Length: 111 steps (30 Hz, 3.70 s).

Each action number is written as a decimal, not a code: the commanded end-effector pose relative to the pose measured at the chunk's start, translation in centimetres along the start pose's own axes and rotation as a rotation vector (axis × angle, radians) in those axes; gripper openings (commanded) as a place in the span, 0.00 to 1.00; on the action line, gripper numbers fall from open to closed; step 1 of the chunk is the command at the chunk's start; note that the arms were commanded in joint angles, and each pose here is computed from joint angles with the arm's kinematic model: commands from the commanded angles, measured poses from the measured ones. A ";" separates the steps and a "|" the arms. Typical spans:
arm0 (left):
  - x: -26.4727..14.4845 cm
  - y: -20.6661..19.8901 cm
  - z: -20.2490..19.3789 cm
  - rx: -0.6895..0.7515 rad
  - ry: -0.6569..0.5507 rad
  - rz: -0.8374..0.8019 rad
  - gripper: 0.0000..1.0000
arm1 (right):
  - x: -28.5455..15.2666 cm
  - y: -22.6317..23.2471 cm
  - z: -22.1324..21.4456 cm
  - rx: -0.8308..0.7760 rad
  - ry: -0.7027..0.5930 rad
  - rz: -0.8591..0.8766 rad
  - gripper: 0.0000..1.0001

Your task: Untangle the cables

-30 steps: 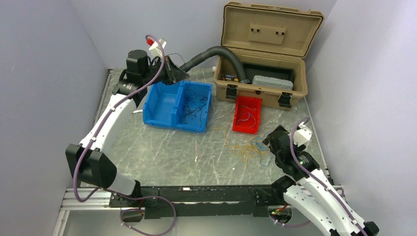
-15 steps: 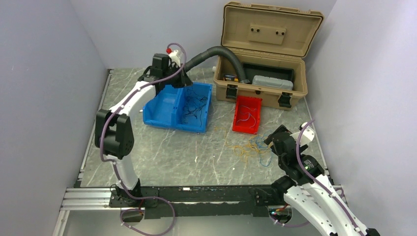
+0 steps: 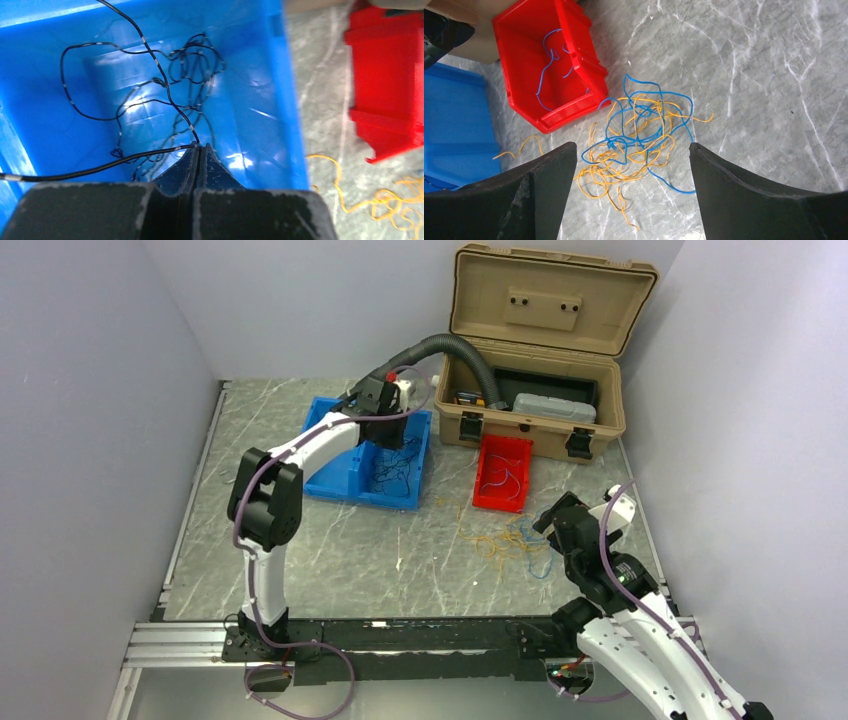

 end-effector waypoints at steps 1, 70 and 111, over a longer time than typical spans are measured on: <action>1.4 1.8 -0.8 -0.013 0.070 0.092 0.00 | -0.1 0.9 0.5 0.006 0.002 0.033 0.86; -15.5 -10.6 -11.0 0.139 -0.231 -0.485 0.72 | -2.7 10.6 -4.6 -0.300 0.368 0.335 0.95; -18.6 -12.3 -11.2 0.283 -0.428 -0.493 0.73 | -3.8 12.3 5.8 -0.393 0.253 0.868 0.00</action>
Point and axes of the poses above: each gripper's point midway between its finger pads, its own x axis out along the fingers, its own y axis along the line the jaws close on, z = x × y, the point moved 8 cm from there along -x, back along the fingers, and after that the axes turned 1 degree about -x, right-handed, at the moved point
